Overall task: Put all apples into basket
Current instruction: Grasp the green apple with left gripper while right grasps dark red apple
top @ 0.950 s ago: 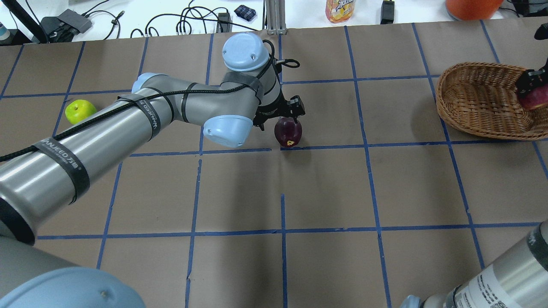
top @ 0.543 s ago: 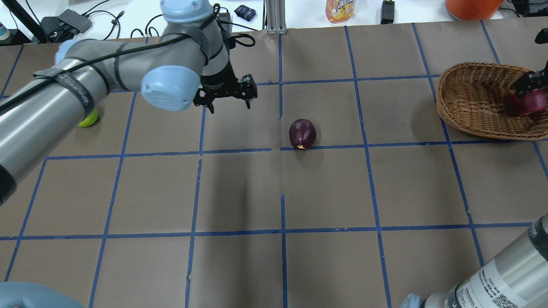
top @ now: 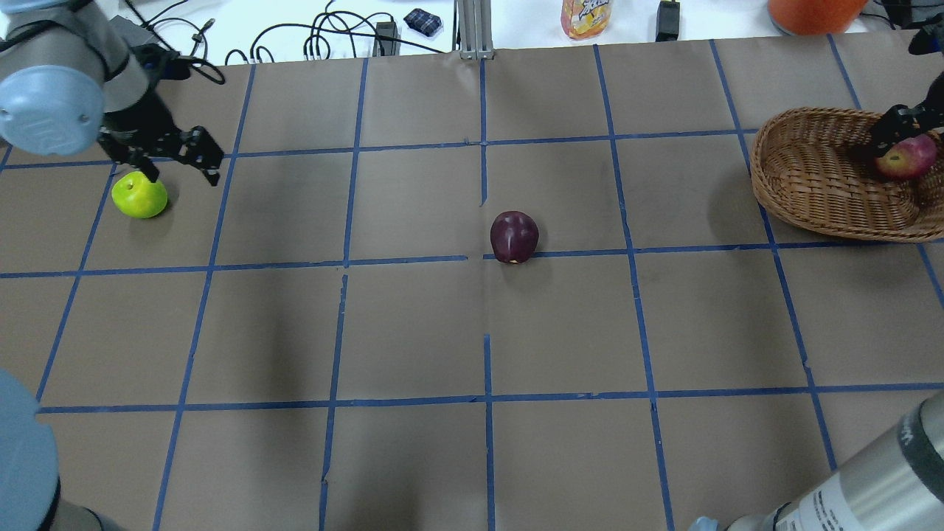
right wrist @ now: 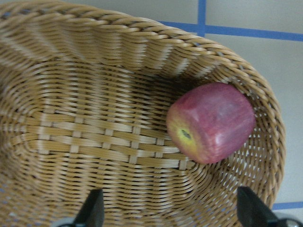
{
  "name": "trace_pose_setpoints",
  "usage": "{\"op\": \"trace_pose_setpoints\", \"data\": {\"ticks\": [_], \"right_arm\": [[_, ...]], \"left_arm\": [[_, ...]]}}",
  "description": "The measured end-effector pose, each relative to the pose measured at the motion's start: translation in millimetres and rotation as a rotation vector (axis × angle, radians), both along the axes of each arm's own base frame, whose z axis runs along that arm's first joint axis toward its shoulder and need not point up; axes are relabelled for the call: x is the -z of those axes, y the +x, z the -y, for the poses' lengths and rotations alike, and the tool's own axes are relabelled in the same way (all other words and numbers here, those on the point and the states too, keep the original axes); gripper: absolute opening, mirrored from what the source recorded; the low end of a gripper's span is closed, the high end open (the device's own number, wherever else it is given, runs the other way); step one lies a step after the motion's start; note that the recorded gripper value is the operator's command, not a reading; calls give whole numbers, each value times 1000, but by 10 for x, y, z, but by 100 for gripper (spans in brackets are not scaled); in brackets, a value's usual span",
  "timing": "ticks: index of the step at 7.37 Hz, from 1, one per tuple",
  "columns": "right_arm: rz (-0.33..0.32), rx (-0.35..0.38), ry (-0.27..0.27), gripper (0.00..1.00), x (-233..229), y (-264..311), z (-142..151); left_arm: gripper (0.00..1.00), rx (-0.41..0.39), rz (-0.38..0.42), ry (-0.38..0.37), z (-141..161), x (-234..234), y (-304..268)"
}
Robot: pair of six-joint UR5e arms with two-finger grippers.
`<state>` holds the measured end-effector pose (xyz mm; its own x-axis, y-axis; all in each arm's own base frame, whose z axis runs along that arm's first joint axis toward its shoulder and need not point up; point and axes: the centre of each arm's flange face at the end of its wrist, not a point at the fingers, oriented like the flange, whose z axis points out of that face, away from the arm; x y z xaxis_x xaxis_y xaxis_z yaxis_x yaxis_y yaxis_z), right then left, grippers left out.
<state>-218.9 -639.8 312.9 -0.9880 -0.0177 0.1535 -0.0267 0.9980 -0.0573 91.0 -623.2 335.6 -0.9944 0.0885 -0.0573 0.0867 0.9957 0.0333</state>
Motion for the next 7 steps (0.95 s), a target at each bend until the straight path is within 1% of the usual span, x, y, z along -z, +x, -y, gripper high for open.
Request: {"op": "trace_pose_setpoints", "data": {"ticks": [1,2,3,5,6,7], "right_arm": [[16,46,-2,100,-137,543,73],[33,95,-5,100,-235,1202,133],[56,145,-13,100,-292,1920,156],[125,241,-27,100,-275,3165,86],[160,265,-24,100,-244,3571,22],[199,277,-11,100,-206,3814,-28]], "left_arm": [[100,26,11,-23,44,110,441],[100,55,17,-33,111,271,722],[100,61,19,-34,193,421,943],[100,50,11,-22,398,705,1208],[100,44,3,-15,463,830,1293],[100,39,-6,-7,501,957,1346]]}}
